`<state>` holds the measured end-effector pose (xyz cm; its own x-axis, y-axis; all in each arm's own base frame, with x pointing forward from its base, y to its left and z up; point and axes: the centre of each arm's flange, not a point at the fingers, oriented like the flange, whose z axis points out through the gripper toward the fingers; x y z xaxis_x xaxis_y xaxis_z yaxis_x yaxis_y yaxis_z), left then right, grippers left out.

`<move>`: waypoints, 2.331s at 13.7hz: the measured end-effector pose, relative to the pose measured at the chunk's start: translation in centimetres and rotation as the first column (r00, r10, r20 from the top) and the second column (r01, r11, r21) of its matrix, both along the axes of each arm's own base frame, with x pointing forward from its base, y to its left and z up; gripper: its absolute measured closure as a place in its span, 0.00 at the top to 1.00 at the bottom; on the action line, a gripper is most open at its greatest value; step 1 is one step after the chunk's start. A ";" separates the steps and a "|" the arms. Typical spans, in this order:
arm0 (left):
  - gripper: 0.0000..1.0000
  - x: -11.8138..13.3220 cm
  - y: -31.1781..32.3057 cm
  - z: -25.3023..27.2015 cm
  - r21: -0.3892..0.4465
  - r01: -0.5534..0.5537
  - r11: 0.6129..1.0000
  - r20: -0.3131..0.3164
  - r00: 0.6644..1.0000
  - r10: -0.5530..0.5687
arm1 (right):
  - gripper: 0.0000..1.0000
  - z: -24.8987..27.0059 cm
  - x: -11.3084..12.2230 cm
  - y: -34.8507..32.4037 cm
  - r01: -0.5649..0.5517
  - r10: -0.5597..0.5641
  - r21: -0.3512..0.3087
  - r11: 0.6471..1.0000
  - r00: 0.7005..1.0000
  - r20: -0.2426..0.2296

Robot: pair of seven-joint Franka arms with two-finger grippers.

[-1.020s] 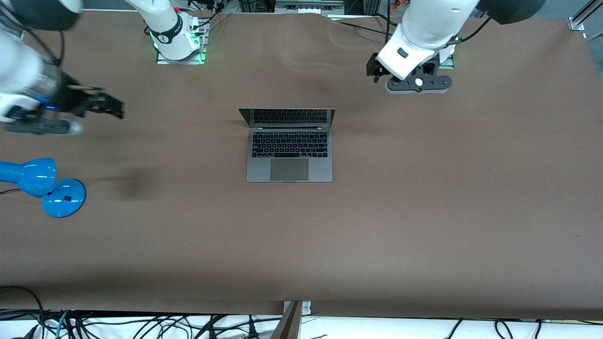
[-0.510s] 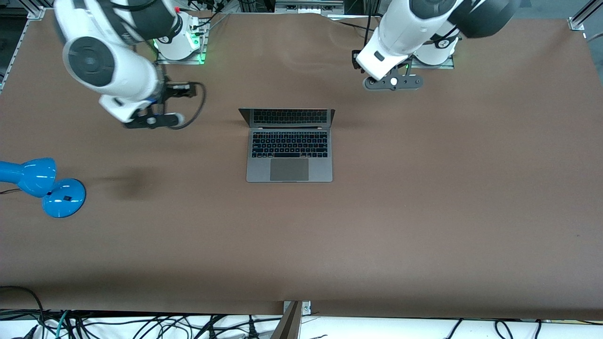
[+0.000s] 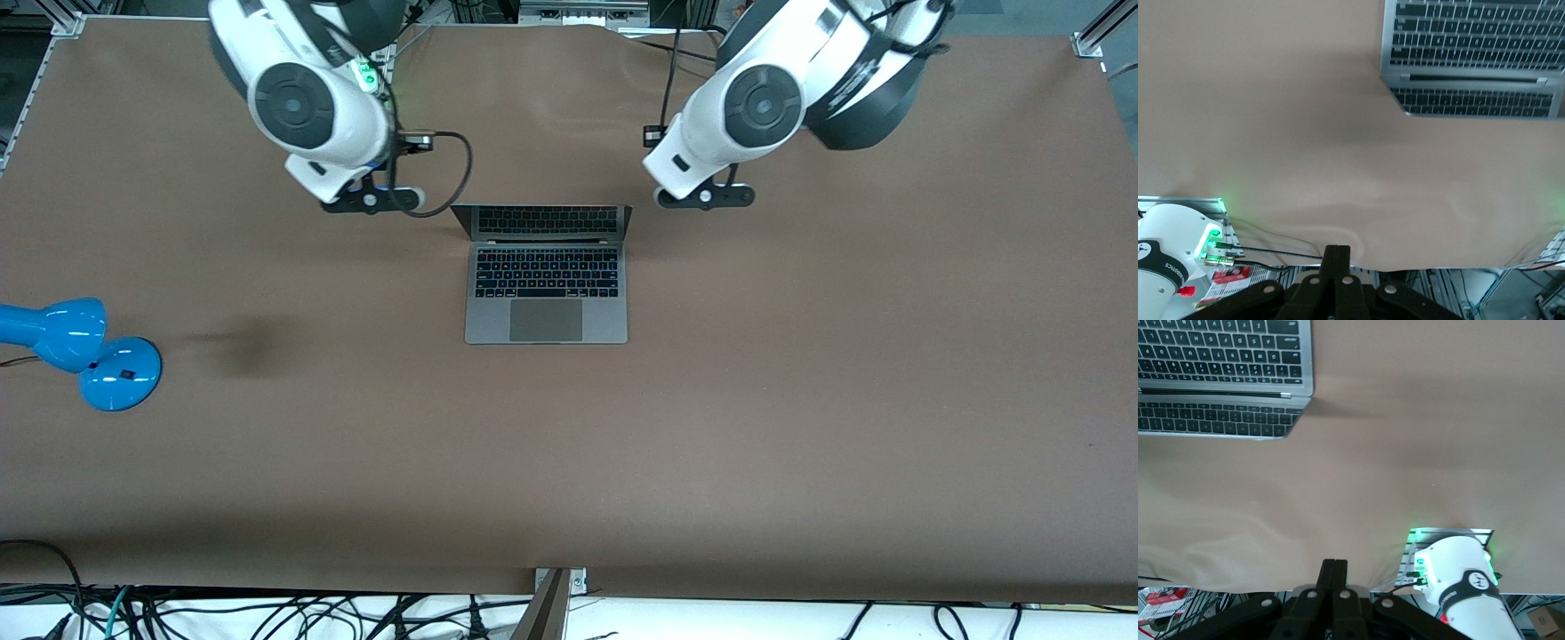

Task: Close laptop with both arms from behind
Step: 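Move the right gripper toward the screen while the left gripper approaches it, then lower both grippers behind the laptop screen and press it forward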

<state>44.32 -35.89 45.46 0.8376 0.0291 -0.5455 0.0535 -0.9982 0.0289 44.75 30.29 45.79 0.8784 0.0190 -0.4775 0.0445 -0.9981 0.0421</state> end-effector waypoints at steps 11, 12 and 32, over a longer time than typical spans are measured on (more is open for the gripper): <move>0.01 1.6 -2.7 -6.9 -0.032 -0.037 0.999 -0.035 0.999 0.036 | 0.01 -8.8 -2.8 7.7 0.039 -0.039 0.012 0.999 0.999 0.027; 0.01 2.0 -2.9 -7.6 -0.039 -0.051 0.998 -0.029 0.998 0.050 | 0.01 -9.3 -2.7 8.0 0.038 -0.039 0.016 0.999 0.999 0.028; 0.01 9.7 -4.4 -13.0 -0.135 -0.192 0.972 -0.018 0.981 0.191 | 0.01 -14.8 7.5 6.4 -0.036 0.026 0.099 0.994 0.994 0.103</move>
